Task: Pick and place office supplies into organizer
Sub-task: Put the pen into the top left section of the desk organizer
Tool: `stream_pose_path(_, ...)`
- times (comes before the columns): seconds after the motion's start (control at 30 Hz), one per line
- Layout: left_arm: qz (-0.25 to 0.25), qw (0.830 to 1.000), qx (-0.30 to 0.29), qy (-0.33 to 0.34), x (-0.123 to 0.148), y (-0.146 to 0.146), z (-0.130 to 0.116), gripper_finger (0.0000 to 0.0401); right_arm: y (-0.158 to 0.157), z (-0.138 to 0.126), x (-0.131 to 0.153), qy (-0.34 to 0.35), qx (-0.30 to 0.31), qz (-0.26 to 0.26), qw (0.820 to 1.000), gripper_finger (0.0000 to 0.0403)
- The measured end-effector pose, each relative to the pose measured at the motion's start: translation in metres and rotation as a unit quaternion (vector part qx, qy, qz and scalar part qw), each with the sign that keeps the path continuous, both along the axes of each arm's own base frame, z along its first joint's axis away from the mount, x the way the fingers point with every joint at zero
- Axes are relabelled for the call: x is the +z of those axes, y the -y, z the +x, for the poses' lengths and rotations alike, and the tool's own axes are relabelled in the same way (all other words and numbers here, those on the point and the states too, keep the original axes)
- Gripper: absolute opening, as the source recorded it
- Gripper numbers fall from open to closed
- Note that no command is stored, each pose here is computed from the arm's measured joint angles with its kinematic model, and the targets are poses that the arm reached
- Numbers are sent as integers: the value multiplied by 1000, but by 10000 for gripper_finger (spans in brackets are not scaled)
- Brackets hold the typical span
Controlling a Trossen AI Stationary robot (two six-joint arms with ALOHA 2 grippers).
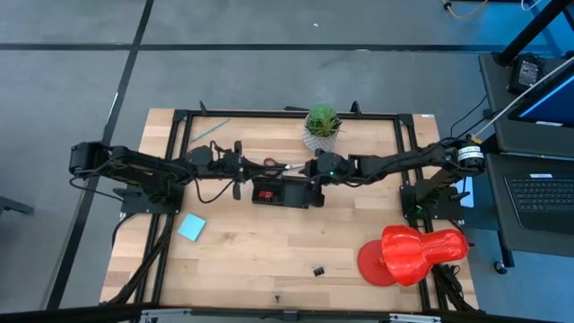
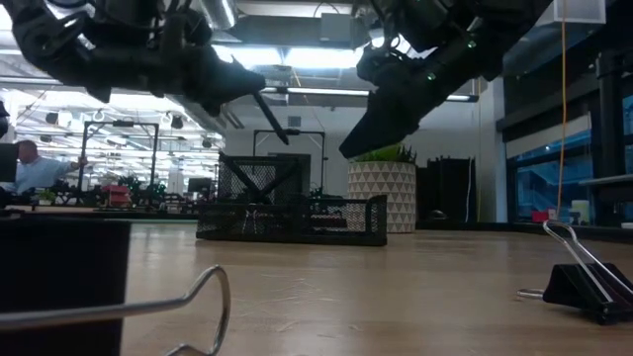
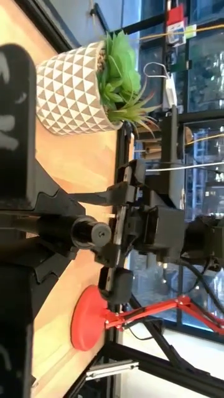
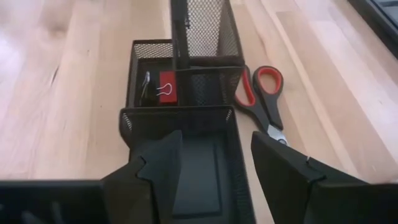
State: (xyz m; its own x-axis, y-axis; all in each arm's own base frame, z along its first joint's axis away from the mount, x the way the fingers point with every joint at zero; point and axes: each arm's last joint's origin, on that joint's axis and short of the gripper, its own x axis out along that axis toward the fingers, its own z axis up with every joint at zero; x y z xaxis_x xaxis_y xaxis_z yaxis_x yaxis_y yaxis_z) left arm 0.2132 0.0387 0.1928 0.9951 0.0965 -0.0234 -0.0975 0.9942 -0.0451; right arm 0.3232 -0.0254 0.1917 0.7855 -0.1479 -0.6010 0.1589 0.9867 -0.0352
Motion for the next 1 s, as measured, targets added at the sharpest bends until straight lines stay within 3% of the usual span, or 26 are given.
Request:
stream_pose_path(0.4, -11, 999, 34, -30, -13, -1, -3, 32, 7, 2, 3, 20, -10, -1, 1000, 195)
stream_pose_path(1.0, -59, 994, 65, -72, -49, -6, 13, 39, 6, -1, 0, -2, -9, -1, 1000, 195)
